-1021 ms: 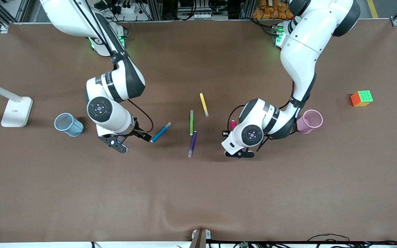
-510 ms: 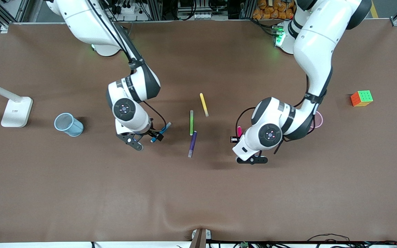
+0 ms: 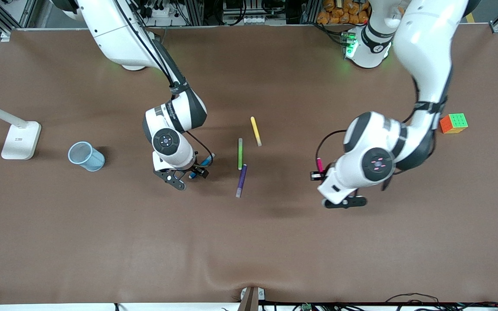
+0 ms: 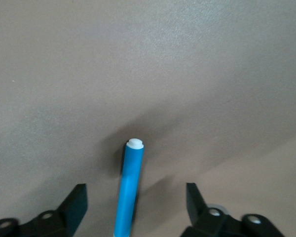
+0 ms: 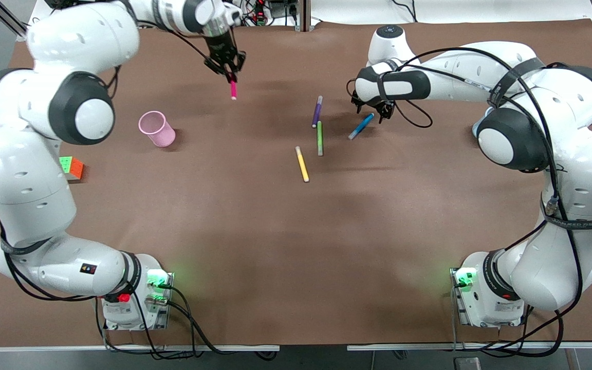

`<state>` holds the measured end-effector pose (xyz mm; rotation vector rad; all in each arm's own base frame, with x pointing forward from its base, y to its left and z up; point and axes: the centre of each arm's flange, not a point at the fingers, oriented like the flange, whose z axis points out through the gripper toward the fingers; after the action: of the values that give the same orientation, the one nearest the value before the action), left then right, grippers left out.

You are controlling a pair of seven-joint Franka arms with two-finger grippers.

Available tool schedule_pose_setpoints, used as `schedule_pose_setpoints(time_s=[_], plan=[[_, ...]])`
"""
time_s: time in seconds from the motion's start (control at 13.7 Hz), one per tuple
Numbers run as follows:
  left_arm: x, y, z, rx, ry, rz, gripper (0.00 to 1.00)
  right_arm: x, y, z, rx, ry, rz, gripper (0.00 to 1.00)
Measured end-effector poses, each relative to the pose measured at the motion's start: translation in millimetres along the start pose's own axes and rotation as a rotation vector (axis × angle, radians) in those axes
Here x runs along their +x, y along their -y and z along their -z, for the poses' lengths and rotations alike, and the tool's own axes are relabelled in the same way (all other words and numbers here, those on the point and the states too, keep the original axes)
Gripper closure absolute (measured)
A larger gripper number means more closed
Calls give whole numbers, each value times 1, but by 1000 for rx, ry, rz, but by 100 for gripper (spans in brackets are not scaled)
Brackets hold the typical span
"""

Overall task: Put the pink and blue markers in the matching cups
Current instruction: 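Lift the pink marker toward the pink cup while the right gripper grasps, then carry the blue marker toward the blue cup with the right gripper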

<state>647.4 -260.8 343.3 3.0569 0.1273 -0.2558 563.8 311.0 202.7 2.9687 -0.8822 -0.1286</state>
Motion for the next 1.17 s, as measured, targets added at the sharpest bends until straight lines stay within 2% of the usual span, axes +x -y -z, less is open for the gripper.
schedule_pose_setpoints(time_s=[0.07, 0.36, 0.58, 0.73, 0.8, 0.95, 1.17], plan=[[-1, 9, 18, 1, -6, 12, 82, -1, 1, -1, 4, -3, -10, 22], [-14, 47, 86, 8, -25, 59, 82, -7, 5, -7, 6, -9, -11, 22], [-29, 81, 133, 19, -27, 98, 82, -12, 7, -15, 0, -9, -6, 27], [-46, 91, 166, 52, -54, 103, 82, -12, 7, -18, -3, -8, -7, 51], [-55, 95, 182, 87, -82, 101, 82, -11, 7, -18, -3, -9, -8, 53], [-67, 102, 203, 127, -120, 103, 82, -8, 6, -17, -2, -12, -12, 53], [-68, 132, 214, 138, -133, 150, 82, -6, 6, -17, 9, -21, -15, 54]])
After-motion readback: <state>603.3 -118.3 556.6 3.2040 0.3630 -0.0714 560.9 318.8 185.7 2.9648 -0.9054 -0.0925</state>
